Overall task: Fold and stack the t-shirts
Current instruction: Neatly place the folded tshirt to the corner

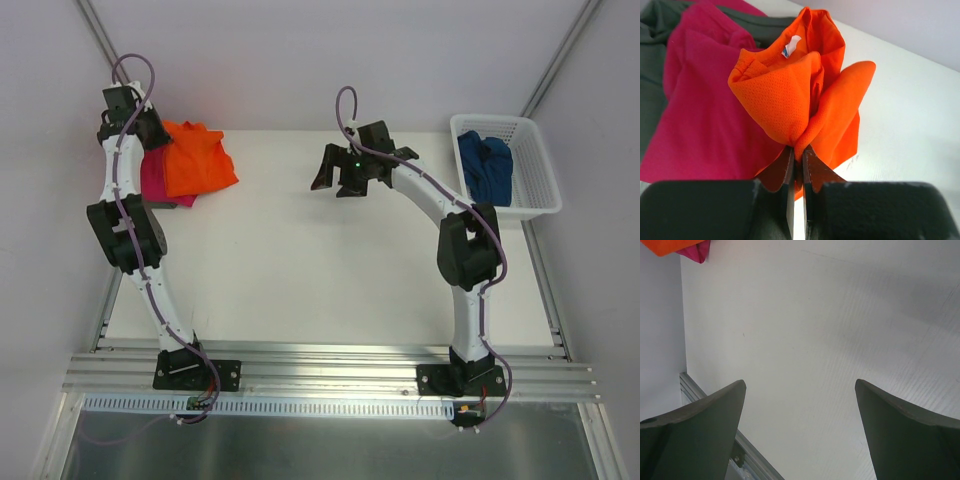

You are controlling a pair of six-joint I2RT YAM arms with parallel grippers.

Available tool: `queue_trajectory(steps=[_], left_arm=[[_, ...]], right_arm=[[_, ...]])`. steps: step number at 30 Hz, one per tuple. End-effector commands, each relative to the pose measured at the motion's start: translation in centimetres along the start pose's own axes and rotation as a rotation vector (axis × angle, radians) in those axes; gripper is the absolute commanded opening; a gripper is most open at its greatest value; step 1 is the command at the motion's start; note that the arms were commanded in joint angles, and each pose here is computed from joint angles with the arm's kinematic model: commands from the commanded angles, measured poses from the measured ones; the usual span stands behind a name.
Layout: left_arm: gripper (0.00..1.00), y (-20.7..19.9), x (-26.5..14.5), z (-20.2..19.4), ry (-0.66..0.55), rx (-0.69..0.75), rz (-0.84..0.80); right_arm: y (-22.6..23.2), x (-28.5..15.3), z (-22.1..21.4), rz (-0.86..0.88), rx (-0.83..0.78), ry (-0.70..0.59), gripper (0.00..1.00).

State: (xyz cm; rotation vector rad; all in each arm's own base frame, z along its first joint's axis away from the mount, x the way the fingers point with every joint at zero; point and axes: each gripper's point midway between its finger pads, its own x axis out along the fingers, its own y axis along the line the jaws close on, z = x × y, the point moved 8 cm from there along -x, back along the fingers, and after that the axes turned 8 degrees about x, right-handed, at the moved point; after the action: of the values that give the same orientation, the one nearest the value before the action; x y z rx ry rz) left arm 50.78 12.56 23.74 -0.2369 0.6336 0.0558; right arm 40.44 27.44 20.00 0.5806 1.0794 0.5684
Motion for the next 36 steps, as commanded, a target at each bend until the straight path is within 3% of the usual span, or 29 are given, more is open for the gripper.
queue_trajectory(steps=[1,12,26,35,36], left_arm=[[0.0,0.2,-3.5,4.6,-0.163,0.067,0.089],[0.0,2.9,-3.4,4.6,-0.167,0.075,0.231],[0.0,6.7,-5.3,7.7,-0.277,0.117,0.412],[0.0,6.8,-2.5,3.9,-0.143,0.127,0.396],[0.08,6.7,-2.1,3.6,-0.131,0.13,0.4]], right_arm=[[2.7,-2.2,0.6,0.062,-0.042,-0.054,0.96],[2.4,-2.6,0.1,0.051,-0.044,-0.05,0.96],[2.5,-2.4,-0.2,0.052,-0.045,-0.044,0.96],[2.1,-2.1,-0.6,0.047,-0.035,-0.037,0.96],[2.1,-2.1,-0.5,0.048,-0.034,-0.04,0.96]])
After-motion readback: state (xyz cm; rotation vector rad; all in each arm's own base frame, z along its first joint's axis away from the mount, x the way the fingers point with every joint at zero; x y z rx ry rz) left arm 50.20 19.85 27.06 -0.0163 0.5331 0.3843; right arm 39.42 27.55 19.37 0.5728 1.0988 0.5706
